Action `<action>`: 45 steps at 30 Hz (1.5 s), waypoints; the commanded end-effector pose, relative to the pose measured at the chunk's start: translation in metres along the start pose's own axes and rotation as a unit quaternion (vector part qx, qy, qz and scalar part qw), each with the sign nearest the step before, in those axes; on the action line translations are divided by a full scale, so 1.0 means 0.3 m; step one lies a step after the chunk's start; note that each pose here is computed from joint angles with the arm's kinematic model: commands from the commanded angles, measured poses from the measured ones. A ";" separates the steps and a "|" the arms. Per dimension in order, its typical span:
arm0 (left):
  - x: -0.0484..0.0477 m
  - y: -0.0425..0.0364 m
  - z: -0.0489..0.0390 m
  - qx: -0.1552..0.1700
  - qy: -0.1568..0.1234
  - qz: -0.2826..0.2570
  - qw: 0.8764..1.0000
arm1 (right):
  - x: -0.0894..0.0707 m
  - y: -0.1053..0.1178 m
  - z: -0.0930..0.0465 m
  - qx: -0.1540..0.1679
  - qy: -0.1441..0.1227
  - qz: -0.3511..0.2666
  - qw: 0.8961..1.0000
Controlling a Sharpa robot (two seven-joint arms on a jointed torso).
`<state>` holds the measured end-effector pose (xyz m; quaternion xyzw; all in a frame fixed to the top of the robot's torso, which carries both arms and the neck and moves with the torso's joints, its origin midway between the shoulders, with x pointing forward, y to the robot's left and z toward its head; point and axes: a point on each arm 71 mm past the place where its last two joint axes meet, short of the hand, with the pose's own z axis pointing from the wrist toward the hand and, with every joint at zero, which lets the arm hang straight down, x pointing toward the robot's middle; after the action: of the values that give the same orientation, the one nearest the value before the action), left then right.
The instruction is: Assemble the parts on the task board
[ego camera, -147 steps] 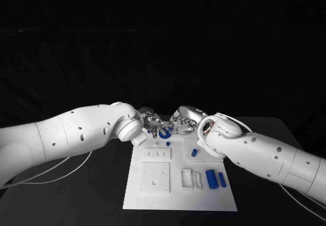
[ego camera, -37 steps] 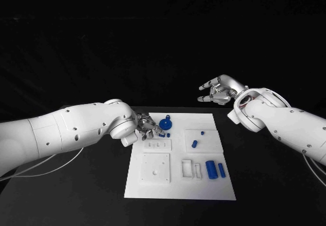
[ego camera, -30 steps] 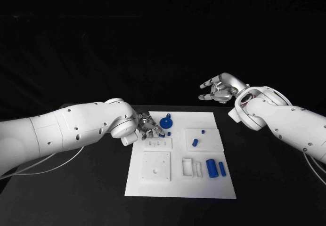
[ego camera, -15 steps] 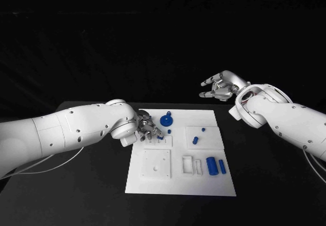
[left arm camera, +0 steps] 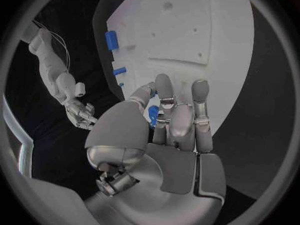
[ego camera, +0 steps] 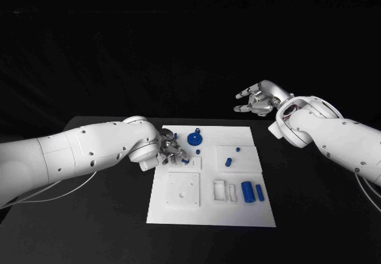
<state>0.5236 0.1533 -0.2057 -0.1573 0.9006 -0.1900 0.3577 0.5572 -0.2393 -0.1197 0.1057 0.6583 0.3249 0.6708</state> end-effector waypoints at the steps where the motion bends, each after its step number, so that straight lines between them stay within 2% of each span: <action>1: 0.007 0.000 0.000 -0.002 0.005 0.014 1.000 | 0.002 0.001 0.001 0.000 0.005 0.000 1.000; 27: 0.010 0.002 0.001 -0.006 -0.011 0.045 0.999 | 0.006 0.007 0.002 -0.001 0.008 0.001 1.000; 45: 0.034 -0.004 0.003 -0.006 0.005 0.055 0.998 | 0.008 0.005 0.003 0.000 0.009 0.001 1.000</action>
<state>0.5214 0.1493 -0.2054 -0.1200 0.9021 -0.1746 0.3760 0.5574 -0.2372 -0.1203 0.1058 0.6607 0.3255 0.6680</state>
